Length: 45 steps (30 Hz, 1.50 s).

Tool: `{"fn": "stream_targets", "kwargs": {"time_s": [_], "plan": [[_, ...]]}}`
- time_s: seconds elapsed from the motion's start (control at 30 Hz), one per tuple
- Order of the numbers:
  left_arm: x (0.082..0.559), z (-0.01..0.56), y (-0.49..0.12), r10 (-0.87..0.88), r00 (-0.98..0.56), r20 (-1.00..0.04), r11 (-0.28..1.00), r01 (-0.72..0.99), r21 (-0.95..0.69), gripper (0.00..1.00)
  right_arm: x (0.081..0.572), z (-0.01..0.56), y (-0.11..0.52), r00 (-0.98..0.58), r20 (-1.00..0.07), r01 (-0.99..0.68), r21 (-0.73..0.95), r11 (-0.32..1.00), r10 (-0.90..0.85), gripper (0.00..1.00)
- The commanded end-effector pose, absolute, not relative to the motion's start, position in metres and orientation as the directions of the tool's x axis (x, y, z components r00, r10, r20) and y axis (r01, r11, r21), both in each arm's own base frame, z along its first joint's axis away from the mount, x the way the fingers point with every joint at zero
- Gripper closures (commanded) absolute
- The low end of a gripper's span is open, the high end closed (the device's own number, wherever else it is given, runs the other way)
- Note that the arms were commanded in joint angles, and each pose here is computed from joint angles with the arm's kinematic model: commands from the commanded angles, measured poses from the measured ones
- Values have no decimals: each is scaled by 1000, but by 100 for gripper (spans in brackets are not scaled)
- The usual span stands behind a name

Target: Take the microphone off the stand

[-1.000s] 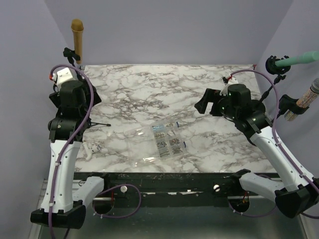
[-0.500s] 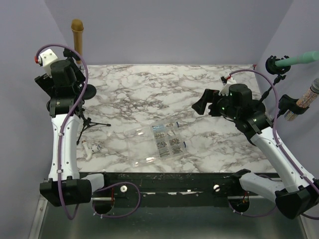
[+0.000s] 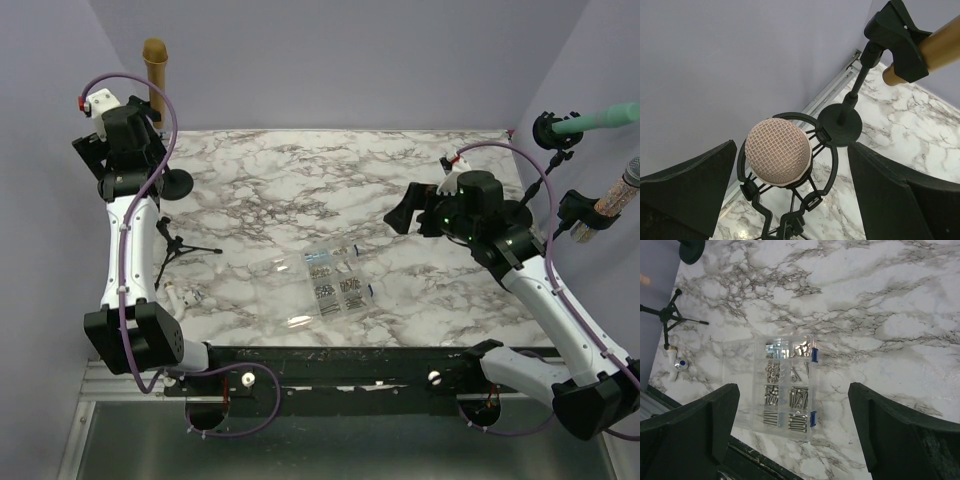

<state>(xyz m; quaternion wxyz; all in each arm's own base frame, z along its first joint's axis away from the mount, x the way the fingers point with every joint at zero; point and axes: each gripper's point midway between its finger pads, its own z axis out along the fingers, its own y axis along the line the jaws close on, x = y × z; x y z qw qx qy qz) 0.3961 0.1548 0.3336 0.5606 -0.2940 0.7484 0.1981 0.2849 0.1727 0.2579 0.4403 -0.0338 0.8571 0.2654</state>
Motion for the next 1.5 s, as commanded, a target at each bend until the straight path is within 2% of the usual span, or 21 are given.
{"fn": "stream_targets", "kwargs": {"time_s": [0.0, 0.57, 0.8, 0.9, 1.13, 1.3, 1.47], "plan": [[401, 347, 165, -181, -194, -964, 738, -675, -3, 6, 278, 254, 174, -613, -778, -328, 409, 852, 138, 0], [401, 337, 175, -187, -223, -957, 699, -714, 30, 32, 277, 252, 170, -599, -790, -328, 388, 861, 128, 0], [401, 328, 180, -195, -242, -950, 679, -732, 47, 34, 277, 252, 168, -597, -792, -325, 383, 865, 126, 0], [401, 326, 179, -196, -249, -949, 680, -731, 51, 38, 277, 252, 168, -596, -793, -324, 382, 866, 127, 0], [397, 330, 182, -194, -251, -949, 667, -742, 60, 55, 277, 253, 167, -591, -796, -321, 378, 868, 129, 0], [395, 348, 180, -174, -234, -956, 680, -731, 55, 62, 277, 253, 166, -591, -796, -316, 378, 870, 131, 0], [392, 376, 176, -158, -191, -969, 699, -715, 27, 77, 279, 253, 167, -593, -794, -312, 380, 871, 134, 0]]}}
